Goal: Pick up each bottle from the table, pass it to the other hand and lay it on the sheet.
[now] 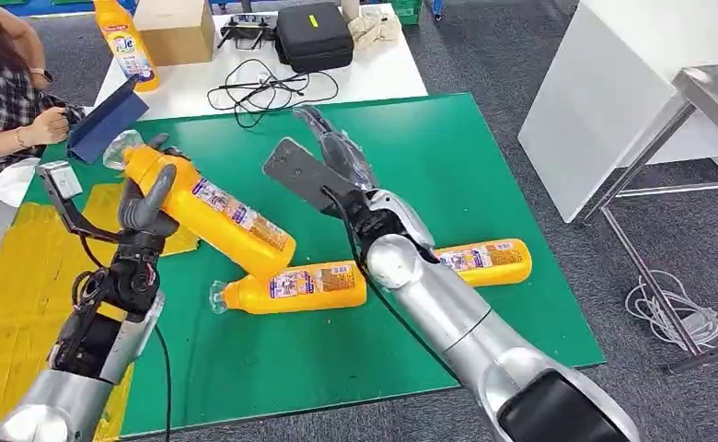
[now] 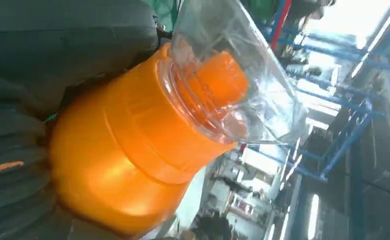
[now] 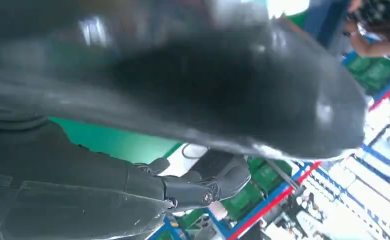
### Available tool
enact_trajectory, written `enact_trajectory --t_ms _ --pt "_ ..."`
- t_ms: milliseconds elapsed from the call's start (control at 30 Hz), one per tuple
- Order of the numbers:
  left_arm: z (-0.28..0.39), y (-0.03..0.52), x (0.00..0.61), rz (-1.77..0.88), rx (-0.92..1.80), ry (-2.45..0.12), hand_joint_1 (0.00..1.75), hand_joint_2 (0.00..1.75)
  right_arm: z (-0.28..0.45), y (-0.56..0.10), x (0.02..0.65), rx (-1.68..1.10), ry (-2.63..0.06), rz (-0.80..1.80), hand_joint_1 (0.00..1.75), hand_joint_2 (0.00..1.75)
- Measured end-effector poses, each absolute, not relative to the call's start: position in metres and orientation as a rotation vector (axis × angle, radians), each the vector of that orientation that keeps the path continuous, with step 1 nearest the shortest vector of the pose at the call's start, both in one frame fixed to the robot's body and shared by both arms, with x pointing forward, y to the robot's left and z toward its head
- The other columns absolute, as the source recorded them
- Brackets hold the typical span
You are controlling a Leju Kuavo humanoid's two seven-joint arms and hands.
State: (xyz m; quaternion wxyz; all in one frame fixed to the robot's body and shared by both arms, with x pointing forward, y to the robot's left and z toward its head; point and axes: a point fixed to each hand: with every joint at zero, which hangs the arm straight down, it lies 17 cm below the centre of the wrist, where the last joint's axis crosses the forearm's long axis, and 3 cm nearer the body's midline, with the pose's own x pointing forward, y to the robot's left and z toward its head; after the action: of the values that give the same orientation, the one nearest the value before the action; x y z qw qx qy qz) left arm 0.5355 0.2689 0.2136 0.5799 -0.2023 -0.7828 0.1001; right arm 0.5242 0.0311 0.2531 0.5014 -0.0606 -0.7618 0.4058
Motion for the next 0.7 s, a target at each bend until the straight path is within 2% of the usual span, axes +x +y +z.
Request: enact_trajectory --t_ms 100,267,333,433,467,533,700 --pt "0.222 0.307 0.538 0.198 -0.151 -1.951 1.75 1.75 0.264 0.011 0.522 -0.144 -1.881 0.911 0.0 0.0" --pt "0.285 0.391 0.523 0.026 0.753 -2.165 1.75 1.75 0.274 -0.025 0.522 -0.139 -1.921 0.825 0.0 0.0" --pt "0.313 0.395 0.513 -0.184 1.11 -2.199 1.75 1.75 0.275 -0.034 0.522 -0.125 -1.926 0.807 0.0 0.0" --pt "0.319 0.37 0.511 -0.735 1.512 -2.131 1.75 1.75 0.276 -0.045 0.522 -0.112 -1.931 0.783 0.0 0.0" --pt "0.316 0.366 0.509 -0.895 1.623 -2.076 1.75 1.75 0.275 -0.048 0.522 -0.11 -1.928 0.778 0.0 0.0" --pt "0.309 0.377 0.506 -1.046 1.767 -1.944 1.75 1.75 0.27 -0.054 0.523 -0.106 -1.916 0.774 0.0 0.0" --pt "0.296 0.422 0.503 -1.027 1.934 -1.641 1.75 1.75 0.263 -0.06 0.523 -0.096 -1.901 0.782 0.0 0.0"
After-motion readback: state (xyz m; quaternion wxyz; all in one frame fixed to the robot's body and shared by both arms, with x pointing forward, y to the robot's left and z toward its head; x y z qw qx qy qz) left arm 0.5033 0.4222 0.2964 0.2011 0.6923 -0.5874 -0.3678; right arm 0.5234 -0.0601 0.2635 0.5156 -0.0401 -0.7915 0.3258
